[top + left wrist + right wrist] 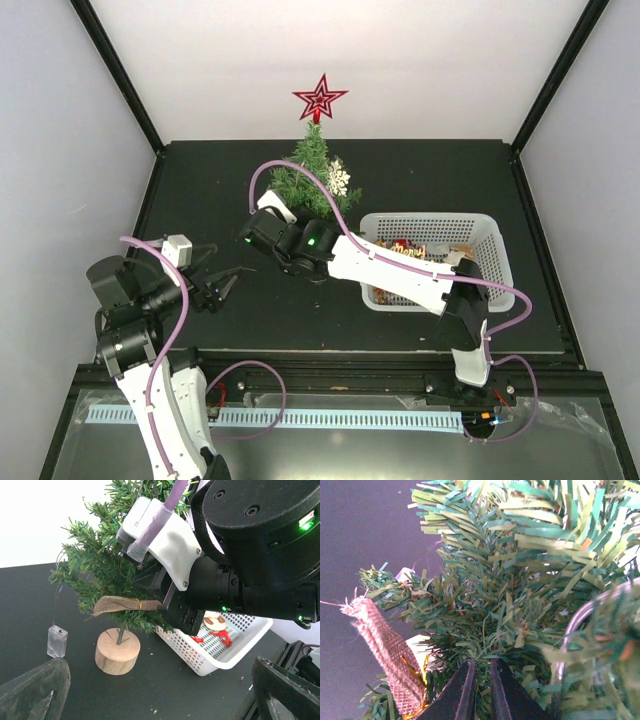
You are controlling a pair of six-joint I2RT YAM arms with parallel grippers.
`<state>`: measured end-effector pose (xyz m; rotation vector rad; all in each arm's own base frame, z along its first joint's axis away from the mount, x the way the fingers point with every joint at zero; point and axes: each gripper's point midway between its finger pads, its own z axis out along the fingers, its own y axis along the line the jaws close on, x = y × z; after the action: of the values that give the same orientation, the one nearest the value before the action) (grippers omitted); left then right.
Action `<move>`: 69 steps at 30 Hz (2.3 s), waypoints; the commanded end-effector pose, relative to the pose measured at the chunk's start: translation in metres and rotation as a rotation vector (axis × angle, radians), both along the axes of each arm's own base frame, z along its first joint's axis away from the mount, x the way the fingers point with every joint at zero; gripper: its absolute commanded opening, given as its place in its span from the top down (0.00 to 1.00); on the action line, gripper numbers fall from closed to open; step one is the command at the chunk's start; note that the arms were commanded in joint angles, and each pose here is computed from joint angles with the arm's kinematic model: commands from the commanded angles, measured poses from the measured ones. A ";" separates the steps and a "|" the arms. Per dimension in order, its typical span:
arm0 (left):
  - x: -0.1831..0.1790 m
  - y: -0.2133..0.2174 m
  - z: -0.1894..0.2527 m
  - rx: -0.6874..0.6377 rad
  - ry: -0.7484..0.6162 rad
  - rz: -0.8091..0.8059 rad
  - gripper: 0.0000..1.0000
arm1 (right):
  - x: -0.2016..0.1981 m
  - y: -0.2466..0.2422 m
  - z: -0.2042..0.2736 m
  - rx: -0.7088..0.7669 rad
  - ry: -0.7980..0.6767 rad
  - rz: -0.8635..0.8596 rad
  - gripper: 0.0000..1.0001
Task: Decorate the small christmas tree
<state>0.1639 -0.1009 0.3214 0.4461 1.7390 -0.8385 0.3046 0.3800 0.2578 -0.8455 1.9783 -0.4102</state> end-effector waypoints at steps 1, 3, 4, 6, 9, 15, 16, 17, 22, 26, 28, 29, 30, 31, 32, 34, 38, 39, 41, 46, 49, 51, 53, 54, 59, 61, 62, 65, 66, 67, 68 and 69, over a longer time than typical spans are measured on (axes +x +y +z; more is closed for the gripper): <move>-0.002 -0.001 0.004 -0.004 -0.020 -0.009 0.01 | 0.004 -0.002 -0.002 0.012 0.010 -0.024 0.89; -0.003 -0.001 0.004 -0.003 -0.022 -0.009 0.01 | 0.004 -0.002 -0.004 0.004 0.014 -0.023 0.89; -0.002 -0.001 0.004 -0.003 -0.023 -0.009 0.01 | 0.004 -0.003 -0.004 0.002 0.014 -0.024 0.89; -0.002 -0.001 0.003 -0.004 -0.023 -0.010 0.01 | 0.005 -0.003 -0.007 -0.005 0.017 -0.027 0.89; -0.002 -0.001 0.003 -0.005 -0.020 -0.008 0.01 | 0.004 -0.003 -0.007 0.002 0.018 -0.031 0.89; -0.001 -0.001 0.003 -0.008 -0.018 -0.008 0.01 | 0.000 -0.004 0.009 0.071 0.022 -0.025 0.87; -0.001 0.000 0.003 -0.008 -0.019 -0.007 0.01 | -0.001 -0.005 0.013 0.085 0.021 -0.024 0.87; -0.001 -0.001 0.003 -0.009 -0.020 -0.008 0.01 | -0.001 -0.006 0.016 0.096 0.021 -0.025 0.87; -0.001 0.000 0.002 -0.010 -0.018 -0.005 0.01 | -0.008 -0.010 0.030 0.173 0.030 -0.017 0.87; -0.001 0.000 0.002 -0.010 -0.019 -0.004 0.01 | -0.012 -0.013 0.039 0.213 0.030 -0.017 0.87; -0.001 0.000 0.002 -0.010 -0.020 -0.005 0.01 | -0.013 -0.014 0.040 0.219 0.032 -0.013 0.87; -0.001 0.000 0.002 -0.011 -0.020 -0.006 0.01 | -0.013 -0.015 0.039 0.217 0.032 -0.013 0.86; -0.002 0.000 0.002 -0.009 -0.022 -0.006 0.01 | -0.013 -0.015 0.039 0.214 0.033 -0.014 0.86; -0.001 0.000 0.001 -0.010 -0.020 -0.002 0.01 | -0.013 -0.015 0.039 0.212 0.033 -0.015 0.86; -0.001 0.000 0.002 -0.011 -0.021 -0.004 0.01 | -0.013 -0.015 0.039 0.212 0.031 -0.018 0.86; -0.001 0.000 0.001 -0.012 -0.020 -0.004 0.01 | -0.014 -0.016 0.042 0.221 0.026 -0.023 0.85; -0.003 -0.002 0.001 -0.012 -0.030 -0.012 0.01 | -0.023 -0.014 0.057 0.287 0.040 0.012 0.83; -0.004 -0.002 0.001 -0.011 -0.031 -0.011 0.01 | -0.027 -0.012 0.061 0.306 0.047 0.029 0.83; -0.003 -0.002 0.001 -0.012 -0.029 -0.012 0.01 | -0.034 -0.008 0.066 0.339 0.067 0.063 0.83; -0.004 -0.002 0.001 -0.009 -0.032 -0.010 0.01 | -0.051 0.002 0.075 0.418 0.123 0.153 0.82; -0.005 -0.003 0.001 -0.007 -0.037 -0.012 0.01 | -0.059 0.004 0.079 0.464 0.135 0.195 0.79; -0.005 -0.003 0.001 -0.008 -0.036 -0.015 0.01 | -0.064 0.003 0.085 0.502 0.138 0.219 0.72; -0.006 -0.003 0.003 -0.007 -0.039 -0.019 0.01 | -0.067 0.001 0.092 0.538 0.137 0.235 0.63; -0.006 -0.003 0.004 -0.005 -0.040 -0.021 0.01 | -0.070 -0.001 0.097 0.562 0.132 0.246 0.60; -0.002 -0.004 0.014 0.017 -0.043 -0.055 0.01 | -0.088 -0.015 0.127 0.722 0.104 0.333 0.51; 0.001 -0.004 0.019 0.044 -0.048 -0.068 0.01 | -0.099 -0.026 0.149 0.816 0.073 0.387 0.49; 0.003 -0.003 0.022 0.064 -0.055 -0.069 0.01 | -0.105 -0.031 0.156 0.851 0.067 0.411 0.49; 0.012 -0.002 0.030 0.143 -0.090 -0.075 0.03 | -0.115 -0.052 0.171 0.947 0.036 0.429 0.51; 0.016 -0.004 0.034 0.175 -0.103 -0.082 0.07 | -0.117 -0.060 0.175 0.974 0.024 0.427 0.54; 0.021 -0.006 0.034 0.208 -0.103 -0.089 0.14 | -0.119 -0.069 0.177 1.000 0.013 0.421 0.56; 0.027 -0.009 0.032 0.241 -0.101 -0.098 0.23 | -0.121 -0.076 0.177 1.019 0.006 0.413 0.59; 0.031 -0.014 0.030 0.279 -0.096 -0.113 0.36 | -0.122 -0.083 0.174 1.031 0.006 0.402 0.60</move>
<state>0.1797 -0.1088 0.3478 0.6326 1.7419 -0.8003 0.1902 0.3111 0.4137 -0.6117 1.7073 0.6833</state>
